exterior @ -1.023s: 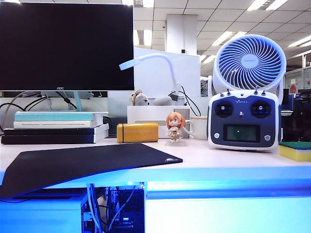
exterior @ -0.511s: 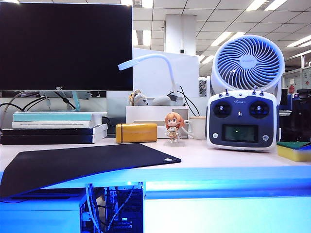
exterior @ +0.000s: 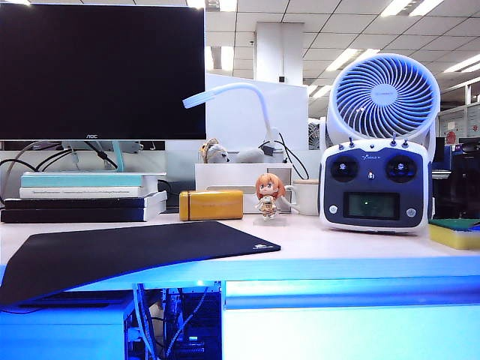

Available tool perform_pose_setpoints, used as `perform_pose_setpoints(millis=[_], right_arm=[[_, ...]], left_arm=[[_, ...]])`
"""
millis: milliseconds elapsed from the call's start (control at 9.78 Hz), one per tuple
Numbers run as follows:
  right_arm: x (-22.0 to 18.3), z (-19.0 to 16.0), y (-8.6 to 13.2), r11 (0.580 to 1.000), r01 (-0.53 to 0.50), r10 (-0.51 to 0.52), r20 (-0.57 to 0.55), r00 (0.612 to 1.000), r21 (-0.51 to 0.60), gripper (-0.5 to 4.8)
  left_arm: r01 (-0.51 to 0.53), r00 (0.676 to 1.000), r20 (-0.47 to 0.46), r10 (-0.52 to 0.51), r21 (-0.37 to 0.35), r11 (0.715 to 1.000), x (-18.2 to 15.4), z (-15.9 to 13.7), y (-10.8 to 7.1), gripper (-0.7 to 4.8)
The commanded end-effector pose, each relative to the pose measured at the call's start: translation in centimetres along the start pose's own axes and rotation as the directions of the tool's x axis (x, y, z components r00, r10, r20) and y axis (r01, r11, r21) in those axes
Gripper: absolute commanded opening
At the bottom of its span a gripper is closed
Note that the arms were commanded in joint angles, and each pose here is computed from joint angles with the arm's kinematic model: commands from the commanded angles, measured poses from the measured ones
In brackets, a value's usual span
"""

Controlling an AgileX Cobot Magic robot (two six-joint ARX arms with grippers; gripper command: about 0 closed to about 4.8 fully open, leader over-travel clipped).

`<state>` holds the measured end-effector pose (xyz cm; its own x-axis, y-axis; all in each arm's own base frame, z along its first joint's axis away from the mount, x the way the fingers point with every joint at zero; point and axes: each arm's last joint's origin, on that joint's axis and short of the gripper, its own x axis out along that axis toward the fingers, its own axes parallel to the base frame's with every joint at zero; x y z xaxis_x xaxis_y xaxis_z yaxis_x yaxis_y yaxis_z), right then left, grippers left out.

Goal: Open the drawer, place the cleaning sponge inside, then close the drawer.

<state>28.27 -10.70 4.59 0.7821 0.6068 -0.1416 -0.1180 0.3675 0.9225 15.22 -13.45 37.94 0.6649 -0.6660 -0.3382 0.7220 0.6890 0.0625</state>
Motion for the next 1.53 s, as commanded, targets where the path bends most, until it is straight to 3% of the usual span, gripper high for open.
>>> perform_pose_setpoints(millis=[102, 818, 921, 1227, 1534], right_arm=[[-0.6, -0.7, 1.2, 0.990, -0.067, 0.064, -0.025, 0.998, -0.122, 4.79], [-6.9, -6.3, 3.7, 0.999, 0.041, -0.043, 0.083, 0.996, 0.032, 4.79], [-7.6, -8.1, 4.5, 0.995, 0.048, -0.055, 0.073, 0.996, 0.089, 4.79], [-7.9, -8.1, 4.7, 0.988, 0.056, -0.071, 0.099, 0.993, 0.147, 4.79], [-10.8, -7.1, 3.6, 0.969, 0.140, -0.197, 0.302, 0.933, 0.201, 4.79]], left_arm=[[-0.006, 1.000, 0.019, 0.006, 0.009, 1.000, -0.1, 0.3, 0.0, -0.05], [-0.010, 0.998, 0.061, 0.009, 0.019, 1.000, -0.1, 0.7, 0.1, -0.05], [-0.013, 0.998, 0.062, 0.010, 0.052, 0.999, -0.1, 0.7, 0.1, -0.05], [-0.014, 0.998, 0.064, 0.010, 0.058, 0.998, -0.2, 0.7, 0.1, -0.05], [-0.014, 0.998, 0.064, 0.010, 0.063, 0.998, -0.1, 0.7, 0.1, -0.05]])
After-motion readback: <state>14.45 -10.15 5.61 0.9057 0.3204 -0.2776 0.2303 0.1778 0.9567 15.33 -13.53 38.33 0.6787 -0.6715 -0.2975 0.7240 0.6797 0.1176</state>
